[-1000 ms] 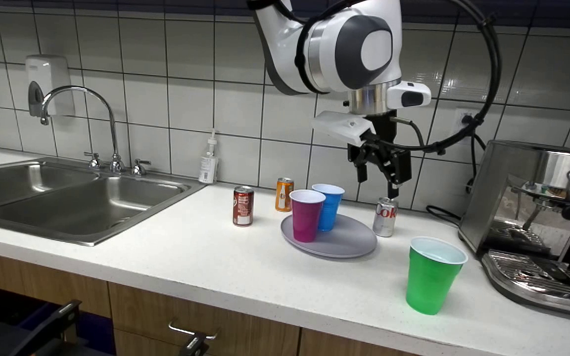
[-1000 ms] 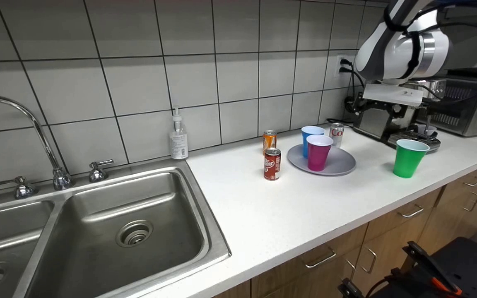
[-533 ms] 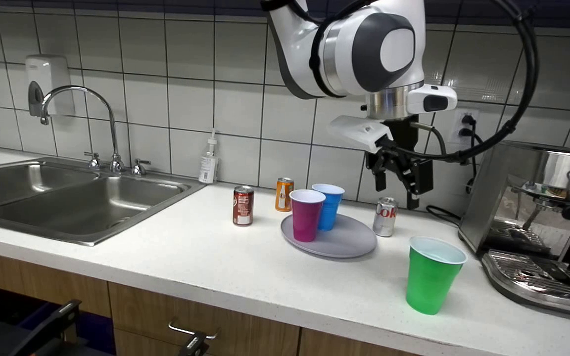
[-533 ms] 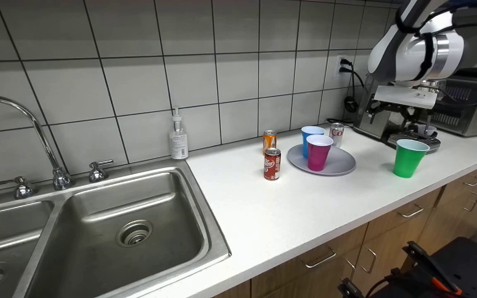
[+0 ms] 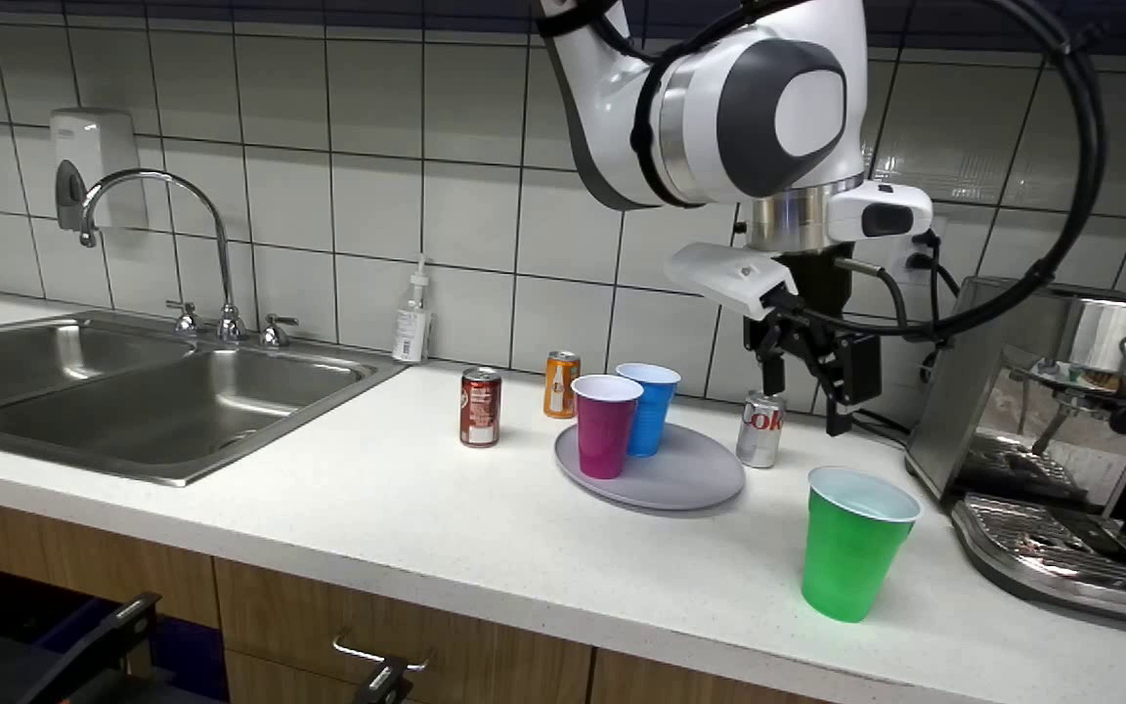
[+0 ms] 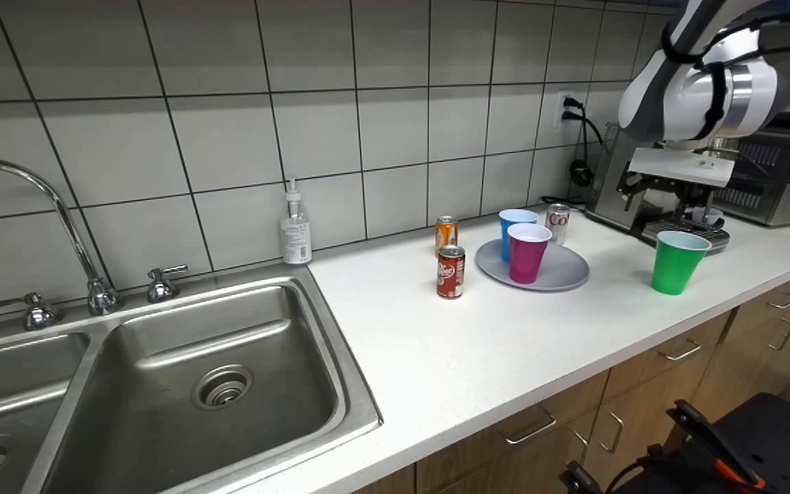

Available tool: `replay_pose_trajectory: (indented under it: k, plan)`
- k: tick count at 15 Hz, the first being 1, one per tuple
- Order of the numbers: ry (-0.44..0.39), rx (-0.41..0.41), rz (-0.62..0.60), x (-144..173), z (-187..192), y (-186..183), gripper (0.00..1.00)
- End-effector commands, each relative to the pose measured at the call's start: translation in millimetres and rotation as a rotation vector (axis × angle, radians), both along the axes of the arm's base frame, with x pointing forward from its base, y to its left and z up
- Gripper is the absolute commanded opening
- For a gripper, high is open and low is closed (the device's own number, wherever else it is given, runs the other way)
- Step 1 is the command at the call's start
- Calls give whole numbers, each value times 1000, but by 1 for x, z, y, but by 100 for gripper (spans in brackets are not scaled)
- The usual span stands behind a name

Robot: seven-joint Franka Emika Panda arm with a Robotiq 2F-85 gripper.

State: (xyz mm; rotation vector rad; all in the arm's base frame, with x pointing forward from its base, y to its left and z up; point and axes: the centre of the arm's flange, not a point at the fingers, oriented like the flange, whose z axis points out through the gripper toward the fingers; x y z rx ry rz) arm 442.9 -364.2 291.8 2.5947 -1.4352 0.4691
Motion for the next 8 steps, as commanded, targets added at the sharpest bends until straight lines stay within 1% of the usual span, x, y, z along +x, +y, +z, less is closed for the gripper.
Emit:
replay_pose_trajectory:
  k: [1, 8]
  plan:
    - [-5, 7, -33, 8, -1, -16, 97]
    - [28, 10, -41, 20, -17, -32, 96]
